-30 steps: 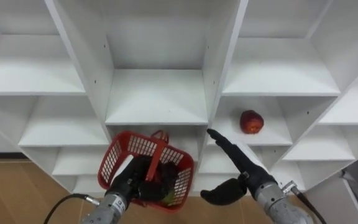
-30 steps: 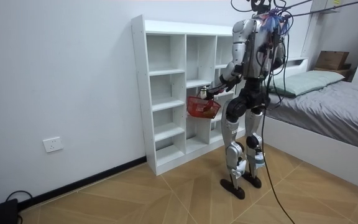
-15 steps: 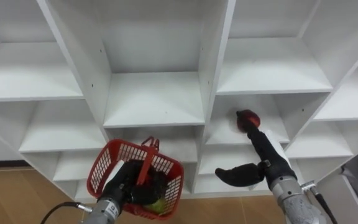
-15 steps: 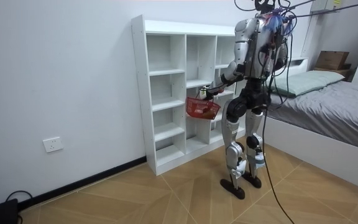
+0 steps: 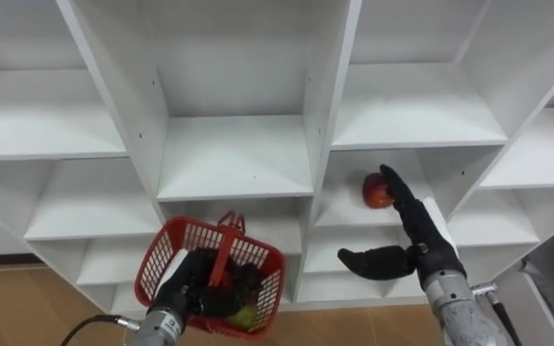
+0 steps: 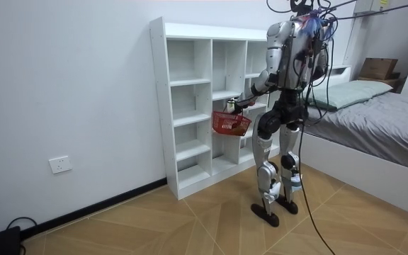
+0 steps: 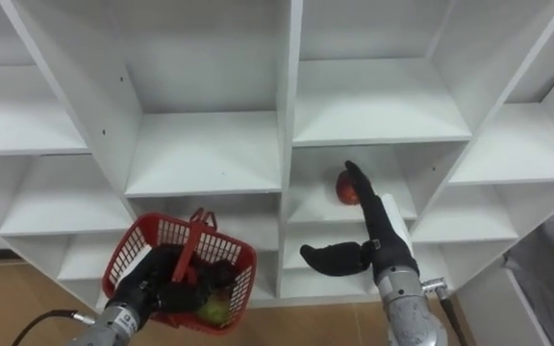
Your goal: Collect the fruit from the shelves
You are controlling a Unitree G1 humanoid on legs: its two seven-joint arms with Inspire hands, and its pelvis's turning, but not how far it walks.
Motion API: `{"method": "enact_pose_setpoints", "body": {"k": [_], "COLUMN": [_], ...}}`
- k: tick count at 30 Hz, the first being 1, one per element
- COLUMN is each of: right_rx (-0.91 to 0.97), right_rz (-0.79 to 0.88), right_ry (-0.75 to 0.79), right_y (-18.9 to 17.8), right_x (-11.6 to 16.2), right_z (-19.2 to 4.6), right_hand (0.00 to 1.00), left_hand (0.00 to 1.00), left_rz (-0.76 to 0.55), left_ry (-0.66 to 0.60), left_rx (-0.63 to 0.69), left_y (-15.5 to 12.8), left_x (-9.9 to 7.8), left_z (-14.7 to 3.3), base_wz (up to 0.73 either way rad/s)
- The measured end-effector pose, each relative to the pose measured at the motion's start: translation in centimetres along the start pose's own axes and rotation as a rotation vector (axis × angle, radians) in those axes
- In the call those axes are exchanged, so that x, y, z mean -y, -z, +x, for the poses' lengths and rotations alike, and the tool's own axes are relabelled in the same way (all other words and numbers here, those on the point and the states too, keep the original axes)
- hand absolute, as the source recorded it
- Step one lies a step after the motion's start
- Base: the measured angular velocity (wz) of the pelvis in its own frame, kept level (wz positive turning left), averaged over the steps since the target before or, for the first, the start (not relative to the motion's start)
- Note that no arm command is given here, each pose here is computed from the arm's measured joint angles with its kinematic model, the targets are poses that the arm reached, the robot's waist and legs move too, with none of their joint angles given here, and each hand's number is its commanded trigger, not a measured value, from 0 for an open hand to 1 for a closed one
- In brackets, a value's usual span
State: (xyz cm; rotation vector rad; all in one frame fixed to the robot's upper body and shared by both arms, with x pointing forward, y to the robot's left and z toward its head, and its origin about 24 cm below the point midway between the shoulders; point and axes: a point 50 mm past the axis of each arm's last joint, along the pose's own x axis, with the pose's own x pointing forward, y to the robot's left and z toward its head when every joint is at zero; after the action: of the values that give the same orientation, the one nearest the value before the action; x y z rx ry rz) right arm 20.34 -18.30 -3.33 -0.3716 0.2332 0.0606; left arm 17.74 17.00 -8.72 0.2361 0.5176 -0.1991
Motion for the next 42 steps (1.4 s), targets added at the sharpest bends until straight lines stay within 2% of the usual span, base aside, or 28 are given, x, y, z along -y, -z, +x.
{"method": "enact_pose_setpoints", "body": {"k": [15,34,42], "right_rx": [-0.088,-0.083,-0.112], "right_rz": [0.073,0.099,0.121], "right_ry": [0.060,0.193,0.213], "right_y": [1.9,2.2,2.8], "right_x": [0.5,1.5,2.0], "right_z": [-0.2,-0.3,-0.3], "right_hand": [0.00,0.00,0.00], "left_hand": [1.00,1.00,1.00], "left_rz": [0.009,0.006,0.016], "left_ry": [-0.032,-0.076,-0.050], "left_rx": [-0.009,0.016,0.021], "left_y": [0.3,-0.2,0.0], "left_x": [-0.4,-1.0,-0.8], "left_z": [-0.2,-0.2,-1.0], "base_wz": [0.01,0.01,0.03]}}
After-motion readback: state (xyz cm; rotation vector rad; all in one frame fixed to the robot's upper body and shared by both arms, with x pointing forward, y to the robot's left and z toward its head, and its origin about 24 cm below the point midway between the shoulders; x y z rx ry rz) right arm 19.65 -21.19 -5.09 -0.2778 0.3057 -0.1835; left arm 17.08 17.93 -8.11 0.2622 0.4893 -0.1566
